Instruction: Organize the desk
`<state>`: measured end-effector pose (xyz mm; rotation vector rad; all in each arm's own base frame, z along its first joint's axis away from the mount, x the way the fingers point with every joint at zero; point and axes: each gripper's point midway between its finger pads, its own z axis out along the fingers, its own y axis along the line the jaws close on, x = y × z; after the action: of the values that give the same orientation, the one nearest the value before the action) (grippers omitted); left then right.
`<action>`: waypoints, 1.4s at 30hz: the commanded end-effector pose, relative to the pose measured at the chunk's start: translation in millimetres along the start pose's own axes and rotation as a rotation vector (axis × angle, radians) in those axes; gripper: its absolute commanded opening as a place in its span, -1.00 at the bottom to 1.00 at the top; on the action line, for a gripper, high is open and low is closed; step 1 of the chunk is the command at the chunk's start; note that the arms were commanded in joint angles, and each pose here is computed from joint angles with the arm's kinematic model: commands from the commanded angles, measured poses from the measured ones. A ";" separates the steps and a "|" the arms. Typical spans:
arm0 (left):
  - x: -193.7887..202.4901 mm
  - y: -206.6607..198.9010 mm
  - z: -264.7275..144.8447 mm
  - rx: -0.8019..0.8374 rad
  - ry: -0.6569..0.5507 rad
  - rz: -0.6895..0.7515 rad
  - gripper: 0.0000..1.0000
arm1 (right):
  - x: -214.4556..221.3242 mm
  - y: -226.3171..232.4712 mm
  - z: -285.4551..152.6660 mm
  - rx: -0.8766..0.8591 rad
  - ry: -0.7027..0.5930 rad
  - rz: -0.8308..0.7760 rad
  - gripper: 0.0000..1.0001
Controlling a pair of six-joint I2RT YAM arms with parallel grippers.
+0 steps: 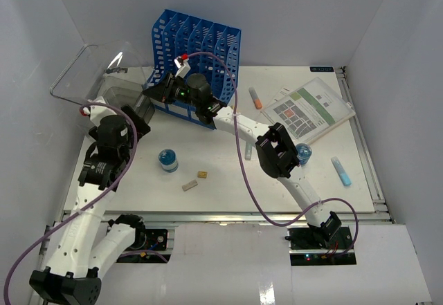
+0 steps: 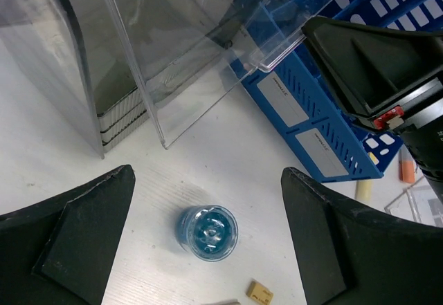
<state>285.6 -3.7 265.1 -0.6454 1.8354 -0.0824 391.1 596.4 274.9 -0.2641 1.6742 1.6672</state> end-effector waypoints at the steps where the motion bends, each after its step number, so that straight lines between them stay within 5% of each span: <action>1: -2.1 -10.2 8.5 0.064 0.059 -0.015 0.96 | -54.9 73.2 -11.7 -0.152 -0.111 -0.107 -0.85; 14: -22.1 -22.7 22.4 0.131 0.040 -0.011 0.94 | -59.2 82.4 -13.4 -0.166 -0.117 -0.103 -0.85; 35: -37.2 -33.3 27.5 0.193 0.008 -0.035 -0.30 | -51.8 74.9 -24.9 -0.150 -0.068 -0.117 -0.82; 42: -42.6 -37.3 25.7 0.214 -0.005 -0.046 -0.37 | -51.7 59.8 -56.0 -0.137 0.015 -0.167 -0.49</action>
<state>320.4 -18.7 258.4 -0.5528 1.9424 -0.3094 394.5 562.7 288.4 -0.2700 1.6720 1.6417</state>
